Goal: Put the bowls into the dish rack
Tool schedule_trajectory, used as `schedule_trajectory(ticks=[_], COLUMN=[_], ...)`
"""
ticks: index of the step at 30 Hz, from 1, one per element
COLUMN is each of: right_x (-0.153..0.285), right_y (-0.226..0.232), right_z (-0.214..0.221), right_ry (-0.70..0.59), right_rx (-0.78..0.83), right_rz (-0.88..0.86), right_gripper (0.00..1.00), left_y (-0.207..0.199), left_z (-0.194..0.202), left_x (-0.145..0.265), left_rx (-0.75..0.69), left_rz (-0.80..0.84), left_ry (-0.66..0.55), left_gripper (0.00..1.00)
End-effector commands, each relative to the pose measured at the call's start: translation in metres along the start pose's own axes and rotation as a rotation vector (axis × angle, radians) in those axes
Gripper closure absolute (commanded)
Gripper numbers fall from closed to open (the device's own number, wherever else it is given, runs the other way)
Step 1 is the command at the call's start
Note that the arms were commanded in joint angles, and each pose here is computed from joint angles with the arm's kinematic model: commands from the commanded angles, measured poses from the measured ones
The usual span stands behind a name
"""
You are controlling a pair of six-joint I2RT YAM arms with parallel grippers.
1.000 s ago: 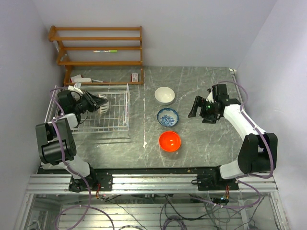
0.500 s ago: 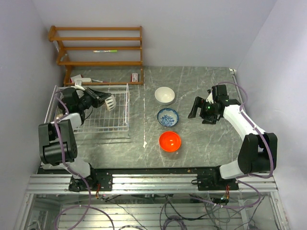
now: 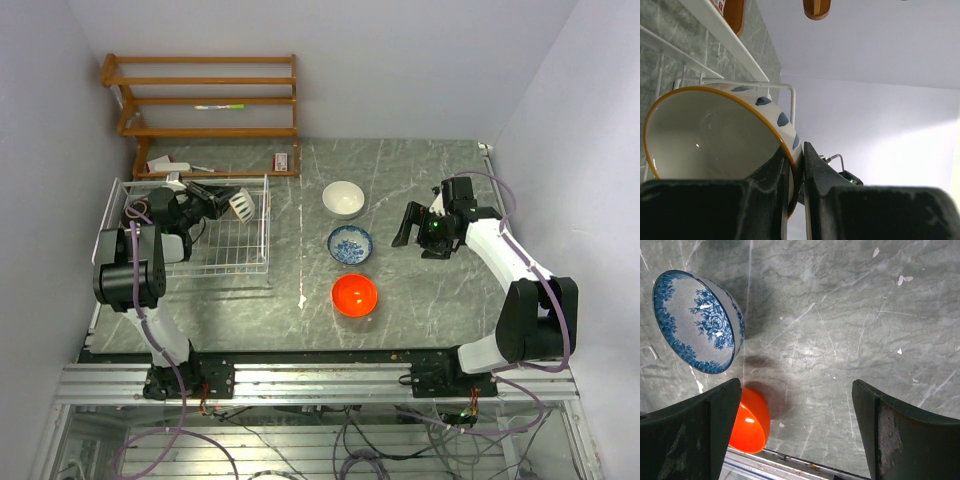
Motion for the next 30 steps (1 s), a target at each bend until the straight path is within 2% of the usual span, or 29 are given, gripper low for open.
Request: schedule_trajectory(ticks=[1, 6, 12, 13, 14, 15, 19, 23, 27, 30], right_x=[-0.001, -0.004, -0.006, -0.006, -0.008, -0.01, -0.012, -0.011, -0.011, -0.01], right_y=[-0.002, -0.003, -0.003, -0.002, -0.006, -0.009, -0.01, -0.009, -0.009, -0.009], right_z=[-0.003, -0.002, -0.002, -0.003, 0.001, 0.006, 0.008, 0.005, 0.003, 0.003], right_ry=[-0.015, -0.009, -0.009, -0.011, 0.0, 0.013, 0.019, 0.017, 0.015, 0.012], right_rx=[-0.006, -0.005, -0.002, -0.002, -0.007, -0.01, -0.011, -0.01, -0.01, -0.012], right_rz=[0.001, 0.001, 0.0, -0.002, 0.006, 0.011, 0.014, 0.016, 0.021, 0.022], right_gripper=[0.08, 0.08, 0.08, 0.08, 0.08, 0.08, 0.08, 0.08, 0.08, 0.08], left_y=[0.012, 0.054, 0.092, 0.097, 0.099, 0.099, 0.069, 0.013, -0.049, -0.073], left_z=[0.008, 0.029, 0.047, 0.048, 0.049, 0.05, 0.037, 0.009, -0.015, -0.025], left_x=[0.002, 0.02, 0.048, 0.052, 0.055, 0.057, 0.051, 0.039, 0.022, 0.006], left_rx=[-0.03, -0.018, 0.0, 0.001, 0.003, 0.004, 0.007, 0.037, 0.014, -0.038], left_rz=[-0.022, -0.155, -0.271, -0.284, -0.29, -0.282, -0.149, 0.053, 0.228, 0.233], left_ry=[-0.005, 0.035, 0.06, 0.06, 0.059, 0.056, -0.01, -0.106, -0.154, -0.155], left_gripper=[0.93, 0.92, 0.8, 0.8, 0.9, 0.92, 0.93, 0.93, 0.93, 0.93])
Point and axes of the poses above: each gripper's point midway between its finger pads, its own x axis back along the fingers, its own y axis along the line the jaws close on, z = x × y, the point moved 2 cm from there along x, back along the fingers, and after that the axes turned 10 degrees about -x, right-handed, at the moved point
